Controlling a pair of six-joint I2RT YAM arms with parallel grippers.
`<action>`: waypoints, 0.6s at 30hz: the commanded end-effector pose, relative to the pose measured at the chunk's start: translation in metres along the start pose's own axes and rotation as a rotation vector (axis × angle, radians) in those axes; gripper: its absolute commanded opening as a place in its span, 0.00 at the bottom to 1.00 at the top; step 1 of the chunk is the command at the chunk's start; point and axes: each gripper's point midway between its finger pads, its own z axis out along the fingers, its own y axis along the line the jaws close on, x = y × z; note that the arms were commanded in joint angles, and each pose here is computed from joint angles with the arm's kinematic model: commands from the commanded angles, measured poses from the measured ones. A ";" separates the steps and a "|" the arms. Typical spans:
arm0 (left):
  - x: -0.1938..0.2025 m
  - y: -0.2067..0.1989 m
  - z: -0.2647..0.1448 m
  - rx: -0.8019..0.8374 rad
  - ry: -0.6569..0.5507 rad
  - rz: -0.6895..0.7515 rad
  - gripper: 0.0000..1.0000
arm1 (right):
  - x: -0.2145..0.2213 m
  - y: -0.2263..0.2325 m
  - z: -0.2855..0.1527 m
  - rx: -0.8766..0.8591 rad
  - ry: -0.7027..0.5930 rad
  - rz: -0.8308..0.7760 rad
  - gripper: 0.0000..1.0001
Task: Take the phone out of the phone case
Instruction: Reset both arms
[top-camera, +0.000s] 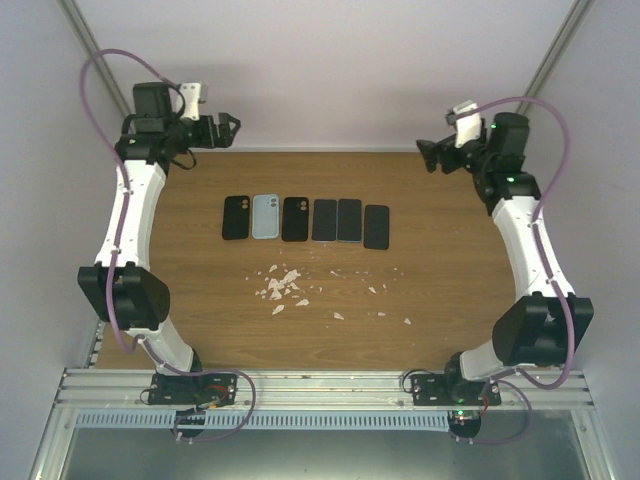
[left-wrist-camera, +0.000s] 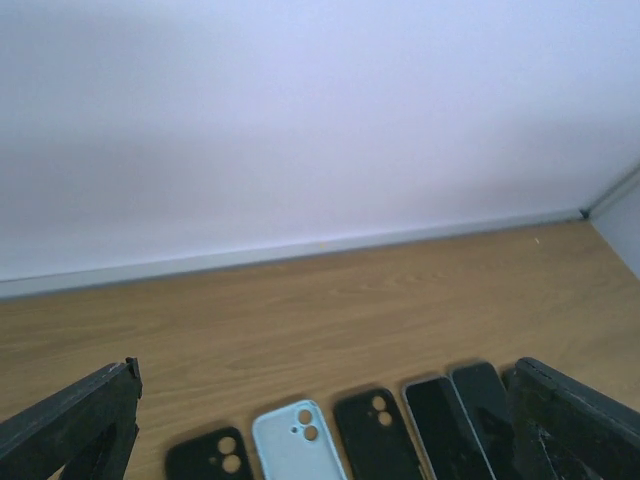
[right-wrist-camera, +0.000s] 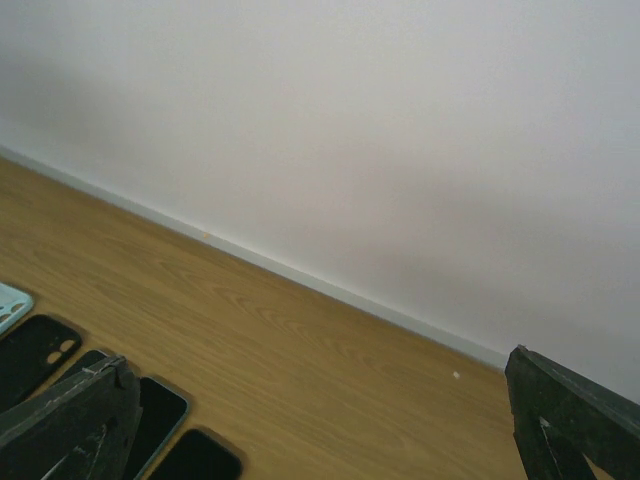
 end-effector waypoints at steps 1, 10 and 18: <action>-0.025 0.022 -0.029 -0.038 -0.131 -0.013 0.99 | 0.005 -0.019 -0.030 0.005 -0.021 0.120 1.00; 0.020 0.052 -0.032 -0.088 -0.100 -0.080 0.99 | 0.058 -0.063 -0.052 0.078 0.017 0.252 1.00; 0.056 0.066 -0.022 -0.139 -0.043 -0.123 0.99 | 0.081 -0.072 -0.057 0.082 0.033 0.313 1.00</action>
